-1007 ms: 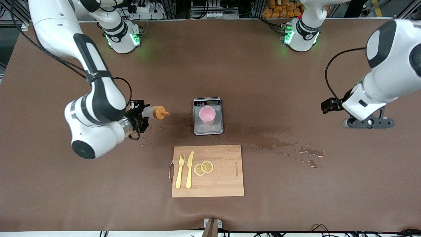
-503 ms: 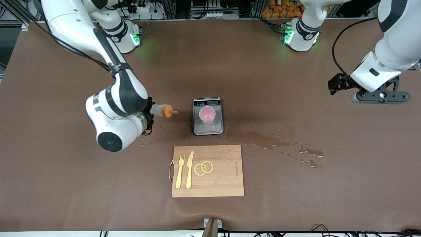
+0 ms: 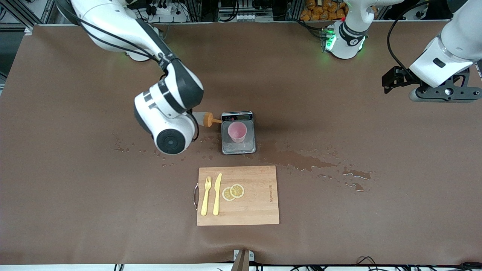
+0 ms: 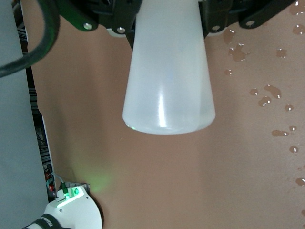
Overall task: Add sauce to pink cup with both arms
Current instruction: 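Move the inverted bottle over the pink cup with the right gripper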
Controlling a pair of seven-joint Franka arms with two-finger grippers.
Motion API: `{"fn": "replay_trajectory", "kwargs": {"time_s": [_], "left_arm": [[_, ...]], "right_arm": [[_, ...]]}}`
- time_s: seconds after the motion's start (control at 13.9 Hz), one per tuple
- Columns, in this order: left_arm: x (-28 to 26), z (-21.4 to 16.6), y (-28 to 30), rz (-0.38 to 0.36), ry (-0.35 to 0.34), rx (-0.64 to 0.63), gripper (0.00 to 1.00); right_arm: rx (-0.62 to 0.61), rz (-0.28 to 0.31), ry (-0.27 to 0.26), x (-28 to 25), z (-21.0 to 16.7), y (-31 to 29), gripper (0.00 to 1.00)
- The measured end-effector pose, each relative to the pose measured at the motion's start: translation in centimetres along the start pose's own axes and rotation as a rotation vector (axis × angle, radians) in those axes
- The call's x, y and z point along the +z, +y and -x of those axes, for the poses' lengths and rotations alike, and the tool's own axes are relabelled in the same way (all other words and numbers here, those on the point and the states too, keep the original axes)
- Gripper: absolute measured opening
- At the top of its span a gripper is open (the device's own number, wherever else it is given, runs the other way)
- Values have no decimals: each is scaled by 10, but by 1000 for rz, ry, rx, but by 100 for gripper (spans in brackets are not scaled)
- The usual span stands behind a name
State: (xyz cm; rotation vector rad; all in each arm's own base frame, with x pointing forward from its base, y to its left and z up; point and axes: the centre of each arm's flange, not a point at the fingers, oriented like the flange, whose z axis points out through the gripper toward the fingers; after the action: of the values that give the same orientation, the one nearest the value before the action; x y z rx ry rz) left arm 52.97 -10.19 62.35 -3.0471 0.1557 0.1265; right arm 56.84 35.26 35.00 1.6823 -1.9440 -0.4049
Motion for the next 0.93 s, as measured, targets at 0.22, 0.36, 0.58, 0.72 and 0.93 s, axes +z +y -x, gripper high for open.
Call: {"fn": "replay_trajectory", "kwargs": {"time_s": [0.22,0.36,0.58,0.72,0.93], "left_arm": [[-7,5,-21,48,1,-42,100],[-11,8,-28,81,7,-58,100],[-12,8,-28,84,12,-57,100],[-13,8,-28,84,16,-57,100],[-14,6,-28,85,28,-58,100]], "right_arm": [[28,-4,78,3,4,11,43],[46,1,126,9,8,17,43],[72,-5,183,14,5,16,43],[81,-8,240,25,8,13,43],[90,-6,269,31,11,12,43]]}}
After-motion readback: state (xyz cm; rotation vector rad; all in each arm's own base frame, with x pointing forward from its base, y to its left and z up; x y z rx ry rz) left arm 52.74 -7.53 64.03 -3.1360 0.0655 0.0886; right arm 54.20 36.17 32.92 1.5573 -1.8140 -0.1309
